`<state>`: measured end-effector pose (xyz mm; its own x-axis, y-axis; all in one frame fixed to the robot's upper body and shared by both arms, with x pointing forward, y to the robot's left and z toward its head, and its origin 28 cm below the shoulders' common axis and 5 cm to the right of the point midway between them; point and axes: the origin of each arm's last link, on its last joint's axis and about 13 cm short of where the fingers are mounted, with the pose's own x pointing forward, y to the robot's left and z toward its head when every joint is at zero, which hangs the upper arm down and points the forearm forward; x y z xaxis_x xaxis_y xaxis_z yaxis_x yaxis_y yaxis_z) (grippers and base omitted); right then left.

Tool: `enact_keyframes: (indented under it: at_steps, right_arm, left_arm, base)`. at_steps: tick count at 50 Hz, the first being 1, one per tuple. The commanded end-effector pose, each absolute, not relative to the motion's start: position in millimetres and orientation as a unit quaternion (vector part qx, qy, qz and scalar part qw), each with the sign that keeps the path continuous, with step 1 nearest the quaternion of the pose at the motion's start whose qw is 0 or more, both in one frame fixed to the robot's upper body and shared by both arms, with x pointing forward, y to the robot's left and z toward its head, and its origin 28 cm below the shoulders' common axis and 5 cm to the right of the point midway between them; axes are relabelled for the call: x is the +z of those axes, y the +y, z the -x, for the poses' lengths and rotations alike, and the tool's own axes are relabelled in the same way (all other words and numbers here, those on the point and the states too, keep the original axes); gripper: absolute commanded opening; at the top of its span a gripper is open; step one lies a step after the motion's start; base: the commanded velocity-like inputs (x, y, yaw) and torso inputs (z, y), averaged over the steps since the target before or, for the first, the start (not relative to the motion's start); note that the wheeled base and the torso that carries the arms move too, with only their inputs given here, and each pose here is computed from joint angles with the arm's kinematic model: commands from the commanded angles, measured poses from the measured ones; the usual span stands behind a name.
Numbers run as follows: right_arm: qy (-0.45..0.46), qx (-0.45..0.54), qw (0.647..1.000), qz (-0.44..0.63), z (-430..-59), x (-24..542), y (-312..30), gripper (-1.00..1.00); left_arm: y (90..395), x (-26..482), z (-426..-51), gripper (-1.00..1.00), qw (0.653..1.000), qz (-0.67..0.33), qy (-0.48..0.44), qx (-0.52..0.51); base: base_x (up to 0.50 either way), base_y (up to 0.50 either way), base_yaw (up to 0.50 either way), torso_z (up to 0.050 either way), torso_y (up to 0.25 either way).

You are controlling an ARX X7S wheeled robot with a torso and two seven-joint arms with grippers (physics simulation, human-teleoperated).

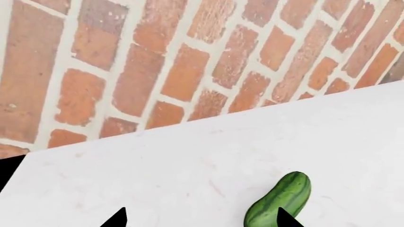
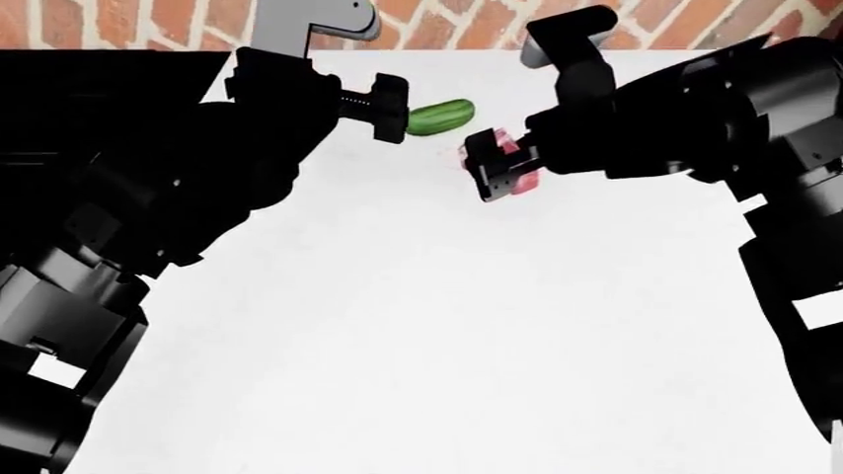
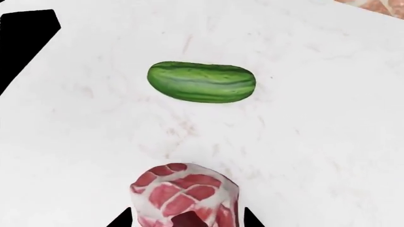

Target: Place both pans onto different burners. Then place the pickle and the lamb chop on different pans.

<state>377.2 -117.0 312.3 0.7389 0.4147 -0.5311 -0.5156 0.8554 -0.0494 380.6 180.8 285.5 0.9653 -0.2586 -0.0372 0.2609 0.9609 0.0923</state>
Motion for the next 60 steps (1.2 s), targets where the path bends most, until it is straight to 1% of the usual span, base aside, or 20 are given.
enact_keyframes:
  at_steps: [1, 5, 10, 19, 24, 27, 32, 36, 42, 50, 54, 60]
  right_arm:
    - [0.234, 0.231, 0.937, 0.115, -375.3, 308.5, -121.6, -1.0]
    - [0.22, 0.215, 0.945, 0.112, -367.0, 314.4, -123.1, -1.0]
    - [0.205, 0.168, 0.958, 0.11, -351.1, 319.5, -128.2, -1.0]
    - [0.14, 0.122, 0.977, 0.107, -318.0, 342.7, -139.3, -1.0]
    - [0.117, 0.118, 0.979, 0.116, -309.3, 354.0, -150.0, -1.0]
    - [0.113, 0.14, 0.977, 0.113, -307.3, 355.6, -154.6, -1.0]
    - [0.113, 0.154, 0.975, 0.109, -308.8, 355.3, -158.7, -1.0]
    - [0.106, 0.144, 0.979, 0.1, -303.7, 359.2, -162.0, -1.0]
    - [0.098, 0.128, 0.982, 0.093, -295.6, 362.0, -165.4, -1.0]
    - [0.094, 0.124, 0.984, 0.08, -283.3, 366.2, -172.8, -1.0]
    - [0.093, 0.118, 0.985, 0.08, -278.5, 366.5, -177.3, -1.0]
    - [0.09, 0.112, 0.986, 0.079, -273.7, 367.6, -180.4, -1.0]
  left_arm:
    - [183.7, 282.6, -382.2, 1.0, 0.991, -0.041, 0.01, -0.13]
    - [183.4, 283.3, -380.8, 1.0, 0.99, -0.039, 0.008, -0.137]
    - [185.1, 284.3, -379.5, 1.0, 0.988, -0.033, 0.013, -0.148]
    - [175.4, 279.3, -385.4, 1.0, 0.984, -0.057, 0.026, -0.166]
    - [175.7, 285.9, -389.2, 1.0, 0.987, -0.054, 0.024, -0.146]
    - [178.8, 286.3, -385.5, 1.0, 0.989, -0.055, 0.026, -0.136]
    - [178.2, 291.6, -389.6, 1.0, 0.986, -0.059, 0.041, -0.148]
    - [174.8, 307.4, -404.2, 1.0, 0.983, -0.074, 0.029, -0.164]
    - [167.2, 312.2, -428.8, 1.0, 0.974, -0.097, 0.056, -0.195]
    - [161.9, 310.9, -426.6, 1.0, 0.964, -0.125, 0.082, -0.222]
    - [157.7, 306.0, -424.8, 1.0, 0.956, -0.12, 0.101, -0.248]
    - [158.1, 305.6, -424.4, 1.0, 0.952, -0.123, 0.109, -0.259]
  base:
    - [0.0, 0.0, 0.0, -0.007, 0.127]
    - [0.0, 0.0, 0.0, -0.001, 0.045]
    - [0.0, 0.0, 0.0, 0.0, 0.0]
    - [0.0, 0.0, 0.0, 0.0, 0.0]
    - [0.0, 0.0, 0.0, 0.0, 0.0]
    - [0.0, 0.0, 0.0, 0.0, 0.0]
    - [0.0, 0.0, 0.0, 0.0, 0.0]
    - [0.0, 0.0, 0.0, 0.0, 0.0]
    - [0.0, 0.0, 0.0, 0.0, 0.0]
    - [0.0, 0.0, 0.0, 0.0, 0.0]
    - [0.0, 0.0, 0.0, 0.0, 0.0]
    - [0.0, 0.0, 0.0, 0.0, 0.0]
